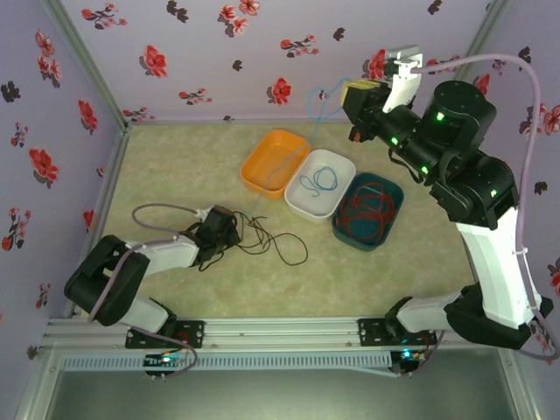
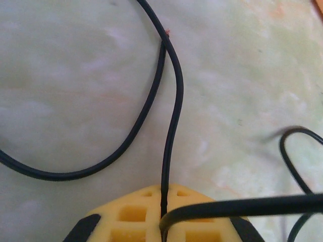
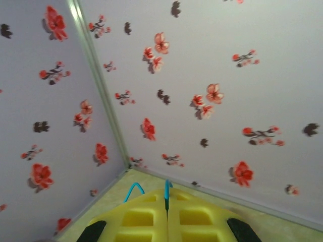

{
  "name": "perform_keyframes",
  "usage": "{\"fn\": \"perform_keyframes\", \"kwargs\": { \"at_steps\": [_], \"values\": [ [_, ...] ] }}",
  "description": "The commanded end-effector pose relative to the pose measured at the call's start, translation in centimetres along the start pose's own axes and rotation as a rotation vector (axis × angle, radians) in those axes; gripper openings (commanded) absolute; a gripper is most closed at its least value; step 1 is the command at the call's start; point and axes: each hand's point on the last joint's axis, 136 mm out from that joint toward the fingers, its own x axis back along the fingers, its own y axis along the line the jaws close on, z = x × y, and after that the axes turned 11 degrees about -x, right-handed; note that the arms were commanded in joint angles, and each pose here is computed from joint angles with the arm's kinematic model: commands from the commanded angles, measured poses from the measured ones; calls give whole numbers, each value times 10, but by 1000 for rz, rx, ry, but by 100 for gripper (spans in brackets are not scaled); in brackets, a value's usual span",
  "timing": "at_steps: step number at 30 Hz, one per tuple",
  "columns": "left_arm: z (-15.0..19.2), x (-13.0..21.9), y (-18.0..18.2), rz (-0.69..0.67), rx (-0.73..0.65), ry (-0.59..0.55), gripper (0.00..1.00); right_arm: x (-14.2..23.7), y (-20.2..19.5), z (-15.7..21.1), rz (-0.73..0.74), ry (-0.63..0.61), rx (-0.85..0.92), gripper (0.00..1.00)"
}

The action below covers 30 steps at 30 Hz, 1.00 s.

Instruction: Untangle the cables

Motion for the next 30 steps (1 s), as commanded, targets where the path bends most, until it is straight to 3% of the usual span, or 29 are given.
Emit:
{"fn": "perform_keyframes", "kwargs": {
  "at_steps": [1,19,30],
  "values": [
    [32,6,79,-265,22,81,0,18,-13,-35,89,-123,45,0],
    [19,27,112,-327,64,87,0,84,-26,-90,201,-326,93,0],
    [1,29,94,-257,75,54,0,36,-36,-66,258,-243,133,0]
  ]
}}
